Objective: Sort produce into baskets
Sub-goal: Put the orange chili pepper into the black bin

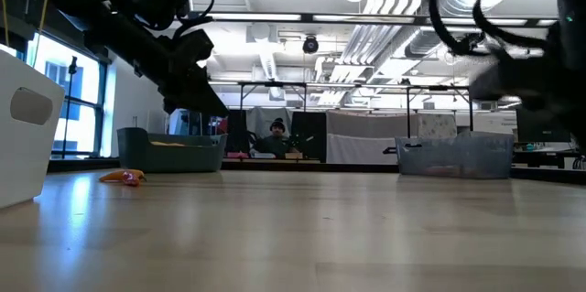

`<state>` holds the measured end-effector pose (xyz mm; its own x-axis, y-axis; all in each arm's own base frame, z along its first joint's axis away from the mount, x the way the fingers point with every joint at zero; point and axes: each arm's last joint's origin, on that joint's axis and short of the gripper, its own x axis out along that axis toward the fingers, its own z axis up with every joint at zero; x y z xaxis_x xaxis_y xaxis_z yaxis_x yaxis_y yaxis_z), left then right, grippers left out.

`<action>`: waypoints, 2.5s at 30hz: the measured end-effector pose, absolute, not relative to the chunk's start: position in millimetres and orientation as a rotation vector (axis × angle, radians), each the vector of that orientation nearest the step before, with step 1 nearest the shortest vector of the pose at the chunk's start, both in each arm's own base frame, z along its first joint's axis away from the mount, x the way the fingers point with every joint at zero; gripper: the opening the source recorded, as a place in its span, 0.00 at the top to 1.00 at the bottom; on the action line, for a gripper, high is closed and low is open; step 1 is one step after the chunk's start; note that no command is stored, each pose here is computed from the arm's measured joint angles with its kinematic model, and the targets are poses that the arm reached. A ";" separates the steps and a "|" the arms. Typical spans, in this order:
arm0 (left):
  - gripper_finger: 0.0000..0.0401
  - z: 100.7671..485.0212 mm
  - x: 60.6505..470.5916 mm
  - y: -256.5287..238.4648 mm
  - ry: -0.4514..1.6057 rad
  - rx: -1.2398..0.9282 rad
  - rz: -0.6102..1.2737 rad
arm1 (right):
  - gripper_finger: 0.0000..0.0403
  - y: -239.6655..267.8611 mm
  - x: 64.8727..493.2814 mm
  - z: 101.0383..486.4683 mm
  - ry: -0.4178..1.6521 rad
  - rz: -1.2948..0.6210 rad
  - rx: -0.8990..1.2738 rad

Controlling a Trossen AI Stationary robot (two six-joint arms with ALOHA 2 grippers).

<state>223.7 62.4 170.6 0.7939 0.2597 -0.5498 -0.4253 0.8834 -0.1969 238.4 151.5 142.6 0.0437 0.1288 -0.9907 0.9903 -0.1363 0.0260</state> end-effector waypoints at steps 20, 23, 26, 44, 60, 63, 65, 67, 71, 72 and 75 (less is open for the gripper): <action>1.00 170.8 223.8 62.5 0.531 -0.357 0.378 | 0.99 -42.0 221.0 230.7 0.804 -1.256 0.926; 1.00 170.8 223.8 62.4 0.528 -0.378 0.384 | 0.99 -84.8 207.9 240.6 0.795 -1.248 0.865; 1.00 170.7 223.8 62.3 0.525 -0.395 0.388 | 0.99 -121.2 194.3 243.9 0.808 -1.236 0.820; 1.00 158.7 213.4 55.9 0.715 -0.435 0.295 | 0.98 -229.6 166.6 169.8 1.068 -1.128 0.848; 0.90 174.1 192.4 39.1 0.975 -0.241 -0.081 | 0.51 -218.7 161.7 191.2 1.059 -1.060 0.798; 0.85 172.8 190.7 27.3 1.015 -0.117 -0.209 | 0.46 -212.5 160.3 206.3 1.002 -1.049 0.773; 0.82 171.1 190.3 17.9 1.020 -0.003 -0.301 | 0.45 -207.3 159.2 216.8 0.965 -1.041 0.748; 0.79 168.9 191.8 9.0 1.019 0.121 -0.363 | 0.44 -202.5 157.2 226.7 0.927 -1.037 0.730; 0.77 164.6 197.1 0.0 1.038 0.331 -0.311 | 0.44 -194.8 152.1 243.2 0.858 -1.037 0.702; 0.76 163.3 198.8 -1.4 1.037 0.358 -0.313 | 0.44 -193.3 150.9 246.3 0.844 -1.037 0.697; 0.76 158.2 203.9 -4.7 1.033 0.388 -0.336 | 0.44 -189.9 147.9 253.2 0.816 -1.036 0.682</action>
